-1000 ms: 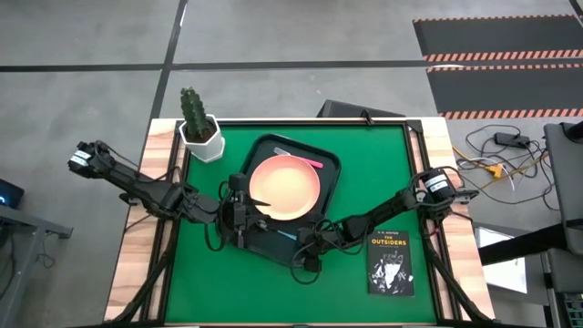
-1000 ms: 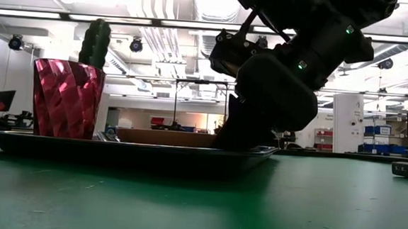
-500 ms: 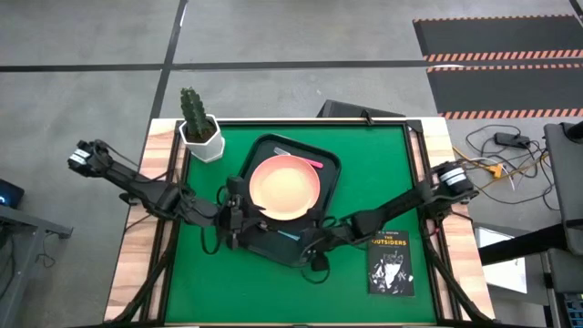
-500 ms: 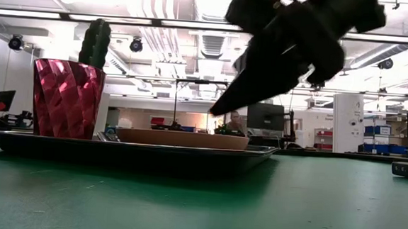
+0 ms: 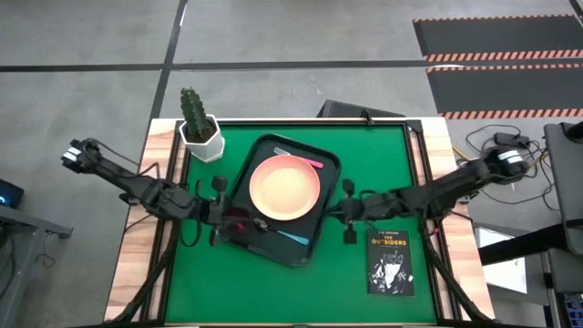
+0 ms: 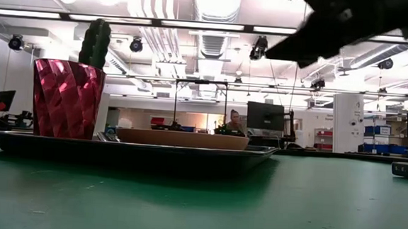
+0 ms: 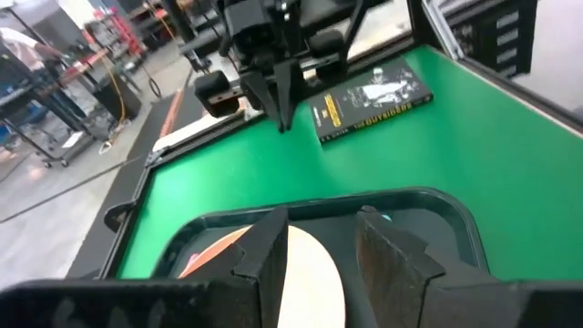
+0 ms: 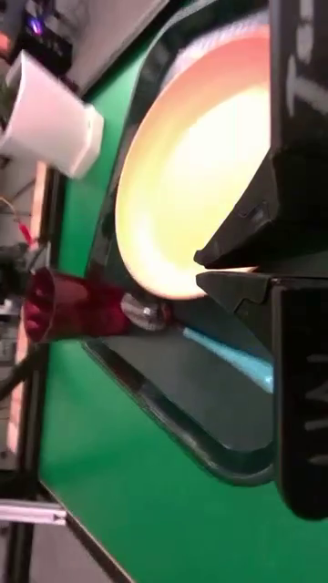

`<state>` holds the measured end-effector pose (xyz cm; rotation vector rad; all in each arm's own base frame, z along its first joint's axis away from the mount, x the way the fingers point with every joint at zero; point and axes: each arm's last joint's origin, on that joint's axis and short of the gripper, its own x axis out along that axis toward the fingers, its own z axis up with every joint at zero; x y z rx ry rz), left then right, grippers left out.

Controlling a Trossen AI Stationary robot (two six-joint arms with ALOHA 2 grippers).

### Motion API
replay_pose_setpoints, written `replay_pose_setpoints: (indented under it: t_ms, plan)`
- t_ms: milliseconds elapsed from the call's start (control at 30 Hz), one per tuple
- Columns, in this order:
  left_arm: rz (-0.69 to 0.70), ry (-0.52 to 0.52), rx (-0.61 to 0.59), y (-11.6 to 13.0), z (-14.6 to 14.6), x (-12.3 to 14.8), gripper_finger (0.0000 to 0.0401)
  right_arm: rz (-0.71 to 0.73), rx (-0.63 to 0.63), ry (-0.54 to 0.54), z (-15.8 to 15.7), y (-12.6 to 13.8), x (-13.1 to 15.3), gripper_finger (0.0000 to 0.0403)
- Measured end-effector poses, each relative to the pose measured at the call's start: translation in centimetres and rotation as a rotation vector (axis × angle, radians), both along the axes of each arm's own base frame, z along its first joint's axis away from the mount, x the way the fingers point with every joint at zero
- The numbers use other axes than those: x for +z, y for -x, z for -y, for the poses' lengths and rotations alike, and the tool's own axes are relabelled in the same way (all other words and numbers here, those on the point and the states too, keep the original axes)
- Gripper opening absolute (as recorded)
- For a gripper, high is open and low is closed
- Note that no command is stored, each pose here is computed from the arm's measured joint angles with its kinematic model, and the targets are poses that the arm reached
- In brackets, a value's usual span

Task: Pick and place plate/cup/fork/spoon on tray
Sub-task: Return to Home Position

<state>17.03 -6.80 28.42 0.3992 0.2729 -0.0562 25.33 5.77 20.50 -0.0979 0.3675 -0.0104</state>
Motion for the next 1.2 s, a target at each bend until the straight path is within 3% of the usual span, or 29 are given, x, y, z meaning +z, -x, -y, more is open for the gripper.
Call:
replay_pose_setpoints:
  t_ms: [267, 567, 1200]
  plan:
    - [0.089, 0.044, 0.001, 2.9, -1.4, -1.4, 0.0109, 0.146, -0.017, -0.041, 1.5, 5.4, -0.4, 0.0009]
    - [0.166, 0.080, 0.001, 5.3, -2.6, -3.3, 0.0109, 0.264, -0.027, -0.055, 2.6, 9.6, -1.1, 0.0009]
    - [0.315, 0.139, 0.047, 8.5, -4.2, -7.2, 0.0109, 0.380, -0.109, 0.065, 4.2, 14.8, -1.3, 0.0009]
